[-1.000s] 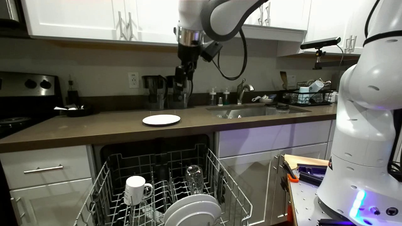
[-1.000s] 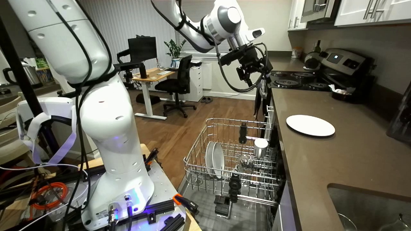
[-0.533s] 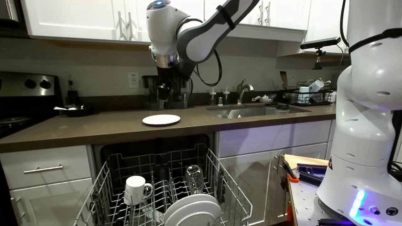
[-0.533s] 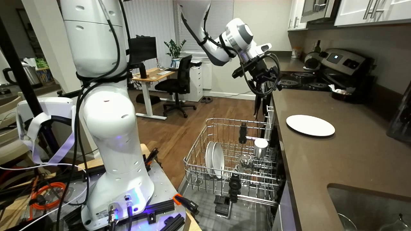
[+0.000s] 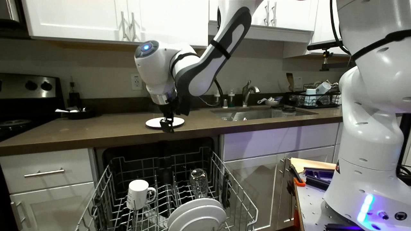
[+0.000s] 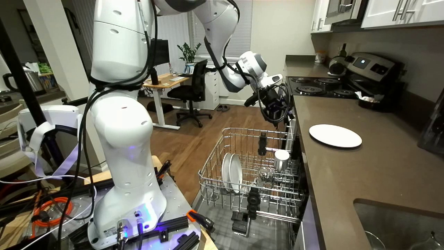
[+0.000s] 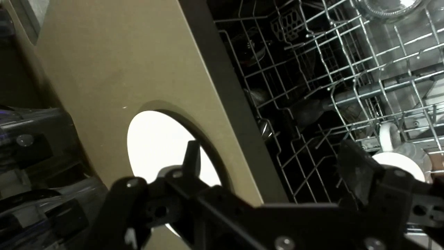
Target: Put the plate in the dishwasher
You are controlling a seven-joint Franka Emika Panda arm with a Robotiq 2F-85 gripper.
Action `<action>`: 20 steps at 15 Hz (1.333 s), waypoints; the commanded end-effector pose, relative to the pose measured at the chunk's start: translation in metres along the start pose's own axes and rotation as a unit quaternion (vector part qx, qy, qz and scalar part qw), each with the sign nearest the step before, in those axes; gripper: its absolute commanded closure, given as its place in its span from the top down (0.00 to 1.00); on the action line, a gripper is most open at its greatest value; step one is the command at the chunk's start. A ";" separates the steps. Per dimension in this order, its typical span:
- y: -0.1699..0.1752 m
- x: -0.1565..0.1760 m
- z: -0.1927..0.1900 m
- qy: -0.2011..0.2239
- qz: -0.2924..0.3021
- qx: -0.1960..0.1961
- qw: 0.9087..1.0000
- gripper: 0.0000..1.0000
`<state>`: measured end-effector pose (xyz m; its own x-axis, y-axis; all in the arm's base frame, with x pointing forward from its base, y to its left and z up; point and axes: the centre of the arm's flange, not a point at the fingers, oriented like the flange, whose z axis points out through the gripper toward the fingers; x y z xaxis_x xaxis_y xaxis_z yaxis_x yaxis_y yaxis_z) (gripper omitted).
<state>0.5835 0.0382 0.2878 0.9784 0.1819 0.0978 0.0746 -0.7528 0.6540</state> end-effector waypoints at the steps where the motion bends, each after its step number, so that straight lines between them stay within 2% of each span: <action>1: -0.012 -0.005 0.005 0.000 -0.001 -0.005 1.000 1.00; 3: -0.028 -0.013 0.011 -0.002 -0.003 -0.009 1.000 1.00; 8: -0.027 -0.014 0.012 -0.003 -0.001 -0.010 1.000 1.00; 13: 0.004 0.043 0.004 0.024 0.051 -0.013 0.998 1.00; 16: 0.022 0.077 0.010 0.039 0.075 -0.028 0.996 1.00; 20: 0.027 0.106 0.033 0.046 0.088 -0.068 0.993 1.00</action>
<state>0.6617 0.0204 0.3069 0.9572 0.1239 0.2617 -0.0904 -0.7308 0.6766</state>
